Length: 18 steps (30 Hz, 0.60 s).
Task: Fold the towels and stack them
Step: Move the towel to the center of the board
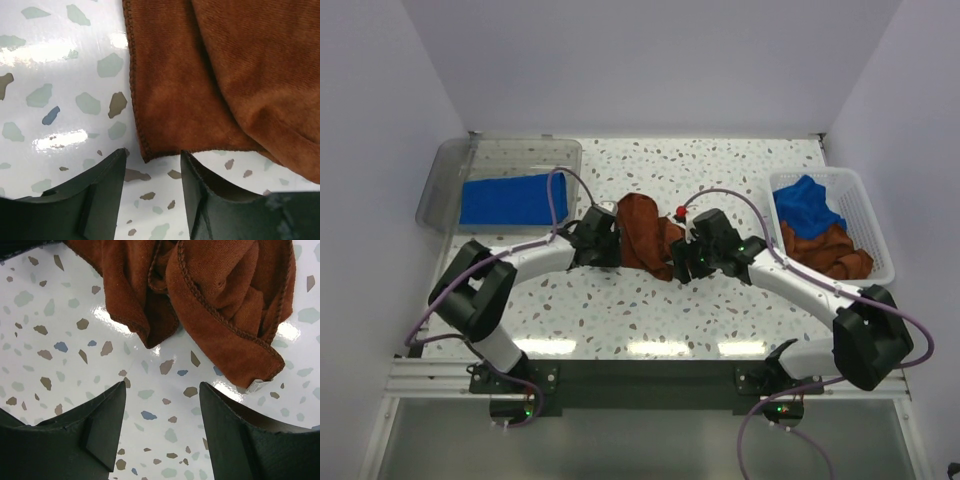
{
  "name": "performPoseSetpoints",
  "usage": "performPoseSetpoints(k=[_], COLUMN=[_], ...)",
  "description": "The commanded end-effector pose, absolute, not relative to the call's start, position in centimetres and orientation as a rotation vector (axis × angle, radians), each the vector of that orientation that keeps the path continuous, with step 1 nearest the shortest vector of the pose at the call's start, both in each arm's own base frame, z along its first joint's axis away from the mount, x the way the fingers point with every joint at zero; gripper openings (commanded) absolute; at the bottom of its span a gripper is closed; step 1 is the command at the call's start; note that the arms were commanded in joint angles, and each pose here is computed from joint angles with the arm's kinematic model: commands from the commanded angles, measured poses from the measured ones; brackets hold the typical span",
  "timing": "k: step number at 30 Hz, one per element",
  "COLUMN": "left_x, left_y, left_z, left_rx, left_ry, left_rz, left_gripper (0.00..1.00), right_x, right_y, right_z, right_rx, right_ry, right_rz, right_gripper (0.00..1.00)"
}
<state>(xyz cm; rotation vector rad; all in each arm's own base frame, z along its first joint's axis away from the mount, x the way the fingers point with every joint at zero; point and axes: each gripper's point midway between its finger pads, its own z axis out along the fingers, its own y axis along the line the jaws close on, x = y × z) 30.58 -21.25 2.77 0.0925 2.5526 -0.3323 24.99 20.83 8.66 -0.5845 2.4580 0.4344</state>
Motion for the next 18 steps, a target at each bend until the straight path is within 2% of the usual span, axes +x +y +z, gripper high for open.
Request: performPoseSetpoints(k=[1, 2, 5, 6, 8, 9, 14, 18], left_x=[33.1, 33.1, 33.4, 33.3, 33.0, 32.6, 31.2, 29.6], left_y=[-21.9, -22.1, -22.6, -22.5, -22.3, -22.1, -20.0, -18.7], left_z=[3.5, 3.4, 2.8, 2.7, 2.5, 2.4, 4.6, 6.3], left_rx=[0.039, 0.046, 0.062, 0.066, 0.071, 0.075, 0.078, 0.079], left_ry=[2.472, 2.475, 2.482, 2.488, 2.498, 2.506, 2.486, 2.479], left_rz=[-0.314, -0.322, -0.332, -0.331, -0.324, -0.316, -0.252, -0.246], left_gripper=[0.52, 0.49, 0.33, 0.19, 0.04, 0.0, 0.0, 0.0], right_x=[25.4, 25.5, 25.9, 26.0, 26.5, 27.0, 29.7, 35.7], right_y=[21.8, 21.8, 21.7, 21.7, 21.5, 21.3, 20.0, 17.8], right_z=[9.5, 9.3, 8.2, 7.4, 6.6, 5.8, 4.1, 5.9], right_rx=[-0.596, -0.594, -0.578, -0.58, -0.556, -0.541, -0.445, -0.281], right_ry=[2.394, 2.394, 2.421, 2.444, 2.467, 2.491, 2.544, 2.507], right_rz=[0.481, 0.48, 0.457, 0.441, 0.412, 0.395, 0.355, 0.318], right_gripper=[0.64, 0.64, 0.64, 0.64, 0.63, 0.63, 0.61, 0.6])
